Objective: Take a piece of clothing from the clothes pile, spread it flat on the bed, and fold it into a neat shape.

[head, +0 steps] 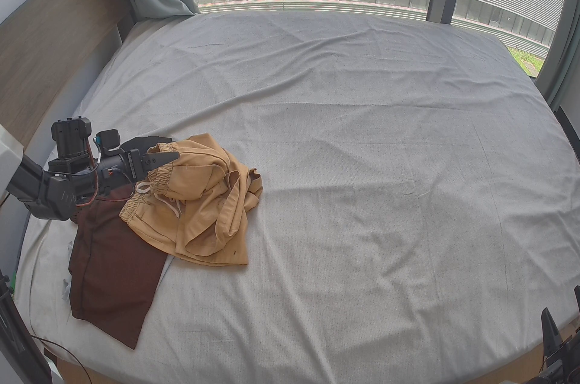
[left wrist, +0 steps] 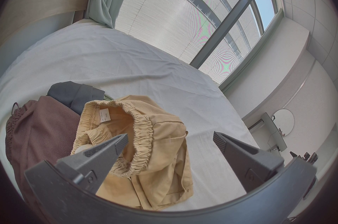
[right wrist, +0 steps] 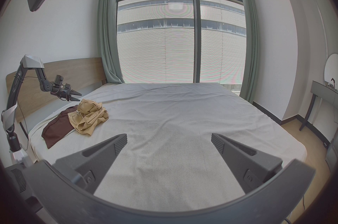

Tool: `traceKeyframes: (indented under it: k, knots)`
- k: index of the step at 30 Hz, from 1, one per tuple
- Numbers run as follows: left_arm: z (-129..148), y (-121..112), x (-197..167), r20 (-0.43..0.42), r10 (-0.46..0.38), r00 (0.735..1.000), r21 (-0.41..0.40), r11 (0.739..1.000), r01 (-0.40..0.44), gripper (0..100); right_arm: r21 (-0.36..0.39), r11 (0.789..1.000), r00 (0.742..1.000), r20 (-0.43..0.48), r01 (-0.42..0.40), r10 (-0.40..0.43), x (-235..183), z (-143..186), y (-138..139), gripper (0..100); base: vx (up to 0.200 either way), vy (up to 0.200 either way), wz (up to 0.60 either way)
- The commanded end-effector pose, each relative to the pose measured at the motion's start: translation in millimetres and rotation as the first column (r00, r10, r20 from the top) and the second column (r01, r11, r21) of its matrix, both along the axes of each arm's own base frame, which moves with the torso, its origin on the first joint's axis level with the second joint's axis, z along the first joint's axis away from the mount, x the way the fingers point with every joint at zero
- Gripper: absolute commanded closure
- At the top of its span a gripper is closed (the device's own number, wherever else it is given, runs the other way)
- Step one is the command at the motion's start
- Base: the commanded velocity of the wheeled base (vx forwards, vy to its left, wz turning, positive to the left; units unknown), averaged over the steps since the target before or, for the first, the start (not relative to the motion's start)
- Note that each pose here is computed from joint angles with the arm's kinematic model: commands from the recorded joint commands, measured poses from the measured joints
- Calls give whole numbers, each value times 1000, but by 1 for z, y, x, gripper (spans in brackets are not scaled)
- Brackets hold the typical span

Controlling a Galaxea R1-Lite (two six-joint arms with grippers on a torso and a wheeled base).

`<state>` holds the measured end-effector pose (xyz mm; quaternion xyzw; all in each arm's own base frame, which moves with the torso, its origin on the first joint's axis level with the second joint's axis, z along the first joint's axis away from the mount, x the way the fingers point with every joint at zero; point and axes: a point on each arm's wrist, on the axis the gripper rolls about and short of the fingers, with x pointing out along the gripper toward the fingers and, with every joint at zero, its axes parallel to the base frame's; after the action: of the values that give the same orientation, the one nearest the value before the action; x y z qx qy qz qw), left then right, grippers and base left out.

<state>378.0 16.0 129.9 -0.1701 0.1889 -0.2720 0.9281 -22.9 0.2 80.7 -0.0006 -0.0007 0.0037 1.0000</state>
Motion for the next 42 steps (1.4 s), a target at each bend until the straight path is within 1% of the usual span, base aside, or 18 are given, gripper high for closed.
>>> traceKeyframes:
  k: [1,3,11,15,23,28,29,39,42]
  knots:
    - [-14,0,12,-22,-1,1000,1,1000,1,0,0,1000,1000,-5,-2,2,0,-5,0,0,0,0,0]
    - [-15,-1,13,-22,-5,1000,0,1000,5,0,0,1000,1000,-5,-2,2,0,-5,0,0,0,0,0]
    - [-21,-21,25,-23,-57,998,-6,998,57,0,0,1000,1000,-5,-2,2,0,-5,0,0,0,0,0]
    - [-22,-26,28,-23,-67,997,-7,998,67,0,0,1000,1000,-3,-2,2,0,-5,0,0,0,0,0]
    - [-22,-24,37,-7,-46,999,-1,999,46,0,0,1000,1000,-3,-2,2,0,-5,0,0,0,0,0]
    - [-21,-24,37,-13,-43,999,-17,999,42,0,0,1000,1000,-3,-2,2,0,-5,0,0,0,0,0]
    - [-21,-24,37,-12,-42,999,-18,999,42,100,0,1000,1000,-5,-2,2,0,-5,0,0,0,0,0]
    - [-24,-24,36,-21,-49,999,-22,999,49,100,1,1000,1000,-3,-2,2,0,-5,0,0,0,0,0]
    - [-22,-25,30,-28,-53,998,-26,998,52,100,1,1000,1000,-3,-2,2,0,-5,0,0,0,0,0]
